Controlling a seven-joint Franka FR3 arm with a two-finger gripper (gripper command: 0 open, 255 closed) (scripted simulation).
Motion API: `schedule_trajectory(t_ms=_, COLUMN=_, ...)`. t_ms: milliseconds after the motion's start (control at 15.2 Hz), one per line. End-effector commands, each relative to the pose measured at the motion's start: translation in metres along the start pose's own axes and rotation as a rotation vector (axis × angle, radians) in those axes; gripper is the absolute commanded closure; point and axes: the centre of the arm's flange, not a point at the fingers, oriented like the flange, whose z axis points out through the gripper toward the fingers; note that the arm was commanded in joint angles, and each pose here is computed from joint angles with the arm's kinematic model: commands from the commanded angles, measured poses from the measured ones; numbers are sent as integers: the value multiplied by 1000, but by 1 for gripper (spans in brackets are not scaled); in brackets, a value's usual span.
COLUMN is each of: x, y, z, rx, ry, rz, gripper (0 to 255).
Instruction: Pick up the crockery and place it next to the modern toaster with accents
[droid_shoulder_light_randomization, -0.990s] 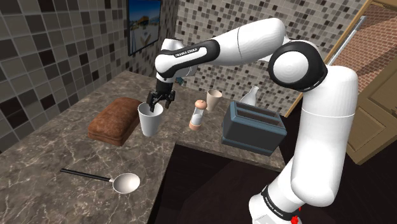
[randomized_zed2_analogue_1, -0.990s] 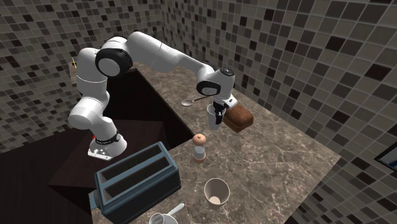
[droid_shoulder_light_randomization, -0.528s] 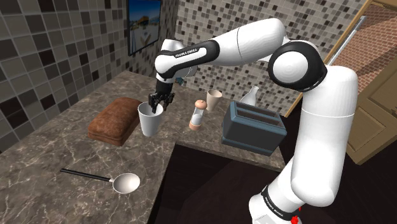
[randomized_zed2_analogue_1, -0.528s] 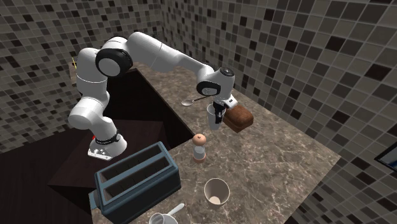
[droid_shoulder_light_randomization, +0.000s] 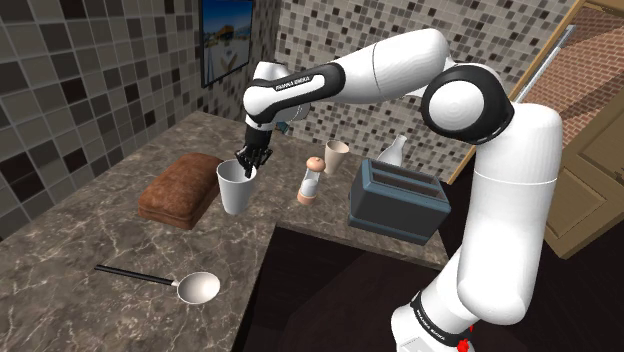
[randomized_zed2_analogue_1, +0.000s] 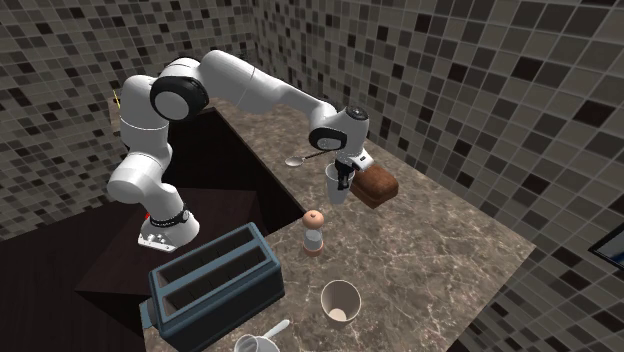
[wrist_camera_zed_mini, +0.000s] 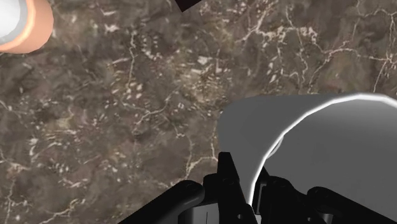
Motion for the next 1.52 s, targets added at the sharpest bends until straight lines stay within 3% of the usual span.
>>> schedule_trajectory(t_ms=0, x=0, y=0, z=0, rx=0, ry=0, rz=0, gripper=255)
schedule_trajectory(t_ms=1452, x=-6, y=-18, z=-115, rx=0, ry=0, rz=0, gripper=255)
